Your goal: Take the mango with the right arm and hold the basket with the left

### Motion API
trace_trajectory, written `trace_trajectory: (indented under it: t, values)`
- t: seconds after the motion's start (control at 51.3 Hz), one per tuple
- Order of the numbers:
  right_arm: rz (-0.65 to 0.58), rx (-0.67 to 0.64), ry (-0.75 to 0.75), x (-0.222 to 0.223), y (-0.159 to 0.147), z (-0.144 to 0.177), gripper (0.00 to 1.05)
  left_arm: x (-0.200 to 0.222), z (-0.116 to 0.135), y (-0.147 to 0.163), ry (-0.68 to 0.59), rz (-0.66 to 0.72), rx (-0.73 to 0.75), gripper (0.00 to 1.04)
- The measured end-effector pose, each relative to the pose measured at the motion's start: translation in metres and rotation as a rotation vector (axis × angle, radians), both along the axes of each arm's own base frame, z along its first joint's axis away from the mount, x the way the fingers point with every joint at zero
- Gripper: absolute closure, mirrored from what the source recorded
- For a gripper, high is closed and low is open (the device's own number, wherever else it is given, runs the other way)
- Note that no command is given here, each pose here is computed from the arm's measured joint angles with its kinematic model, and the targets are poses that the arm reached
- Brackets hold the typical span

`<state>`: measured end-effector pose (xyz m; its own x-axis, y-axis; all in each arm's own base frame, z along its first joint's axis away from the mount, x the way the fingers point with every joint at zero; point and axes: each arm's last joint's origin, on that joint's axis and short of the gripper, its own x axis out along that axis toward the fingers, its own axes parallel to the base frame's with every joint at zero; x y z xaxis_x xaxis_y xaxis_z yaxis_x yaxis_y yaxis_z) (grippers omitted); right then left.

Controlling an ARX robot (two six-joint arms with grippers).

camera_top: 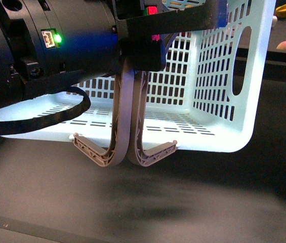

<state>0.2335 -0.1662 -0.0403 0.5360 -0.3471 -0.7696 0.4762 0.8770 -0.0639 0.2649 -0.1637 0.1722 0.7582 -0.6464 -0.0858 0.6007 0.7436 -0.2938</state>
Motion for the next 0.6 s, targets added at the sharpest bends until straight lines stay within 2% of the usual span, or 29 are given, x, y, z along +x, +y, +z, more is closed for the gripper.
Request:
trace_trajectory:
  t: [0.331,0.604]
  values:
    - [0.012,0.001,0.096,-0.005,-0.015,-0.032,0.08,0.000,0.000,0.000,0.000,0.000,0.000,0.97]
    - [0.047,-0.010,0.132,-0.001,-0.019,-0.044,0.08,0.000,0.000,0.000,0.000,0.000,0.000,0.97]
